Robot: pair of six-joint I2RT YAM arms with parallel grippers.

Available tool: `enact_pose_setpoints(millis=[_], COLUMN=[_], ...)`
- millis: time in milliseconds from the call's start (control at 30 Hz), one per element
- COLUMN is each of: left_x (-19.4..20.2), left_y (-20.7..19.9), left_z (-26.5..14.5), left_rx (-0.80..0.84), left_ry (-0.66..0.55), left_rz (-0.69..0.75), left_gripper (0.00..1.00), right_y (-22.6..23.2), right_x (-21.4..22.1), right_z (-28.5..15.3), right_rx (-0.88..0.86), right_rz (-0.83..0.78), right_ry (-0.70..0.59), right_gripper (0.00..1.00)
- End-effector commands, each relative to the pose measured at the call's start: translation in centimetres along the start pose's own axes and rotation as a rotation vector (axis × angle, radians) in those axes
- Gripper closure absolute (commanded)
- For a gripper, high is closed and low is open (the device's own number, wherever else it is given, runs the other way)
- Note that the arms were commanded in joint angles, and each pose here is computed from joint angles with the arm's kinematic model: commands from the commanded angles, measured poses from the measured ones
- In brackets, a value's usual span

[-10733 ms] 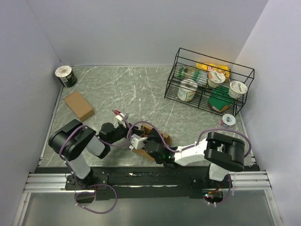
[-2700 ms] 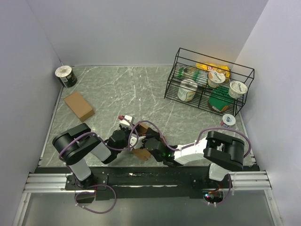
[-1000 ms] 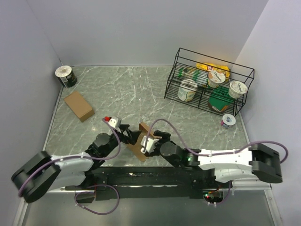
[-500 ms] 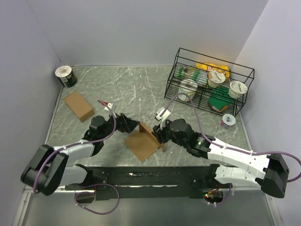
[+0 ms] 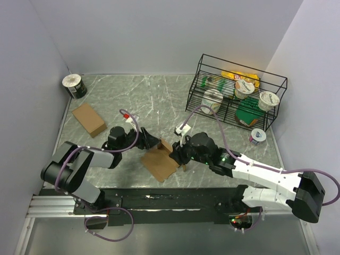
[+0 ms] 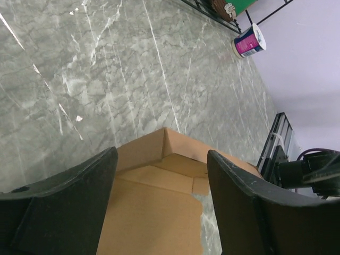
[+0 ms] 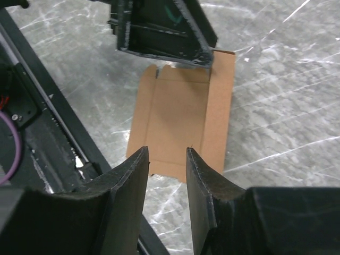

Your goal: Fold the paper box

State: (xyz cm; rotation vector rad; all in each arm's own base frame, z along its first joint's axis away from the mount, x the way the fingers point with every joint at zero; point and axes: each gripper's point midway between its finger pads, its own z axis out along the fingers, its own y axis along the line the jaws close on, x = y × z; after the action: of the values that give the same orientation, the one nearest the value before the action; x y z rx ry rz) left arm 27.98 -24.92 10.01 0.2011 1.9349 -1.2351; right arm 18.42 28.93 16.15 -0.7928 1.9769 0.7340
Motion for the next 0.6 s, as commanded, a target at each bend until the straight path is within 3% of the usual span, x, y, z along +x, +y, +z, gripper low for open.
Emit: enact_pose_setpoints(millis=[0, 567], left_x=[-2.5, -1.2], left_y=[-1.6, -0.3], left_z=[1.1, 1.7], left_rx=[0.087, 0.081], left_ry=[-0.066, -0.039], left_rz=[0.026, -0.011], left_gripper=[0.28, 0.43], right_y=[0.6, 0.2], right_x=[-1.1, -0.2], right_z=[0.3, 0.7], right_rx=[-0.03, -0.012], right_rz=[0.03, 0.033], right_ry=[-0.031, -0.004], right_gripper=[0.59, 0.62])
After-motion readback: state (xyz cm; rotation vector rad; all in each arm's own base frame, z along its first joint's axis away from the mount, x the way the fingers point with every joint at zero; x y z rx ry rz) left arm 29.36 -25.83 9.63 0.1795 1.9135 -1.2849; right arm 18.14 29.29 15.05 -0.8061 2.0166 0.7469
